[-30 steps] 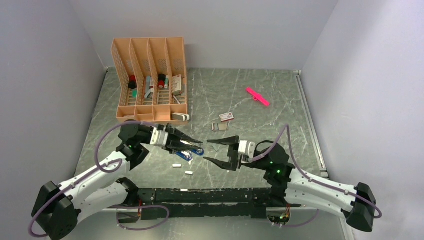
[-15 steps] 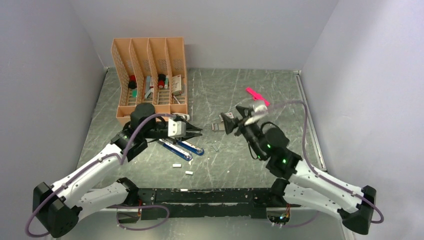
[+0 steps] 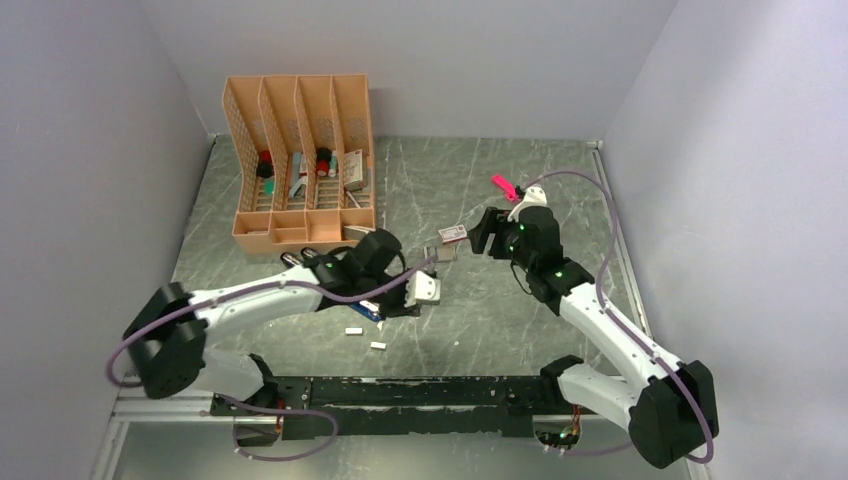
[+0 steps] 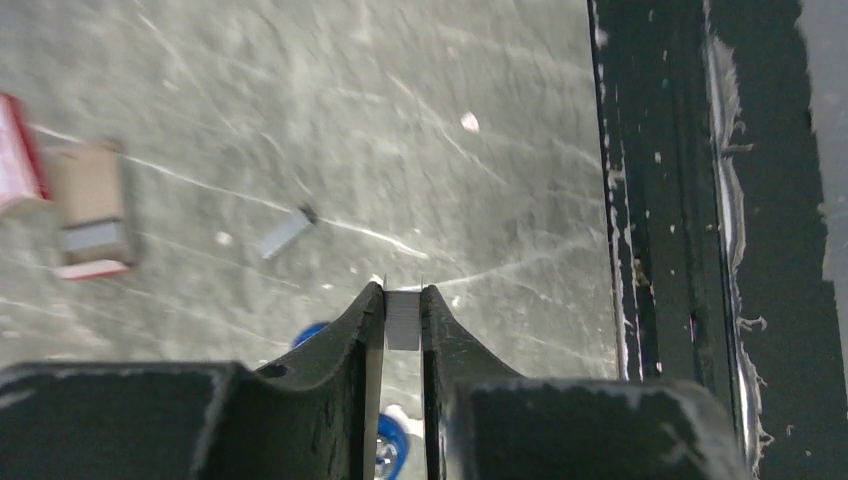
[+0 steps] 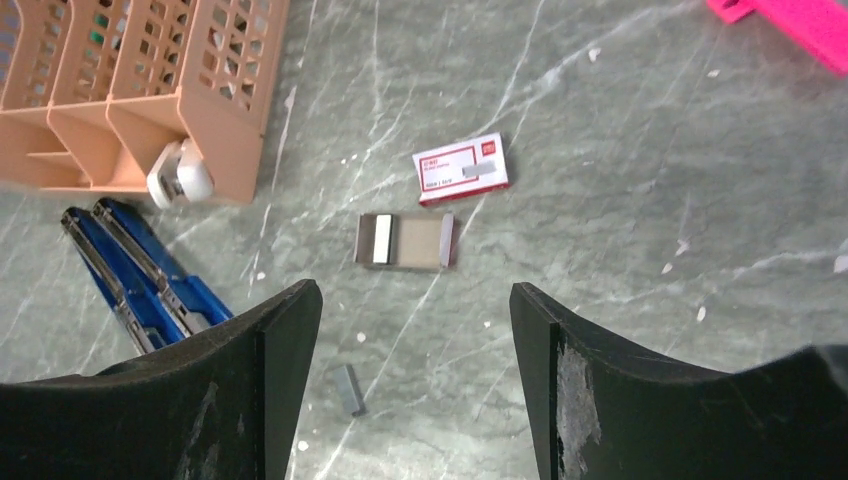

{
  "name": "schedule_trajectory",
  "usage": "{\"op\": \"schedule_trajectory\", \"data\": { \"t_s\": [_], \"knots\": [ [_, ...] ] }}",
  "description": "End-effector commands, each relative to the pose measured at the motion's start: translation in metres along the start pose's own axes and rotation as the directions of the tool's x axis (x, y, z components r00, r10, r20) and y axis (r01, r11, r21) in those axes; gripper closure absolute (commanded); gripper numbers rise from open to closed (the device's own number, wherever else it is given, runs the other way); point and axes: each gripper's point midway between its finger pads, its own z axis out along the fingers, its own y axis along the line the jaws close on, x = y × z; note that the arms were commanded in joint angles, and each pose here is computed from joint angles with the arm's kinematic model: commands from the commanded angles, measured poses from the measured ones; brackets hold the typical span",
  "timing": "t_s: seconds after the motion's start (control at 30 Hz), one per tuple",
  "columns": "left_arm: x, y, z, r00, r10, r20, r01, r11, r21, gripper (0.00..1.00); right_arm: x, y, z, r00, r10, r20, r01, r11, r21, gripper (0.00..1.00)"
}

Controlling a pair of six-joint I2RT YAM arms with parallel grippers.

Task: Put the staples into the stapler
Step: Pick up the staple from the center of the board, then place the staple at the center of the board.

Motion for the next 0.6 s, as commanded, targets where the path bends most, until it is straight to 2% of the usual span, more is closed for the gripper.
{"op": "schedule_trajectory", "data": {
  "t_s": [0.0,0.1,0.3,0.43,0.57],
  "knots": [
    [0.039,-0.009,0.02,0.977,-0.005,-0.212,0.014,0.999,0.041,0.93,-0.001,0.007,-0.01,0.999,0.035,0.023,-0.034,0.998,-0.052,0.26],
    [0.057,-0.016,0.031,0.956,0.013,-0.292,0.011,0.997,0.08,0.93,-0.004,0.007,-0.015,0.998,0.033,0.049,-0.03,0.998,-0.057,0.26],
    [0.074,-0.02,0.038,0.935,0.021,-0.354,0.018,0.994,0.104,0.93,-0.009,-0.001,-0.022,0.995,0.049,0.089,-0.047,0.999,-0.019,0.23],
    [0.093,-0.022,0.04,0.901,0.024,-0.433,0.025,0.994,0.107,0.92,-0.01,-0.009,-0.026,0.99,0.085,0.109,-0.089,0.996,0.025,0.12],
    [0.106,-0.025,0.043,0.875,0.034,-0.482,0.019,0.994,0.106,0.9,-0.011,-0.008,-0.027,0.987,0.106,0.121,-0.108,0.994,0.013,0.11]
  ]
}}
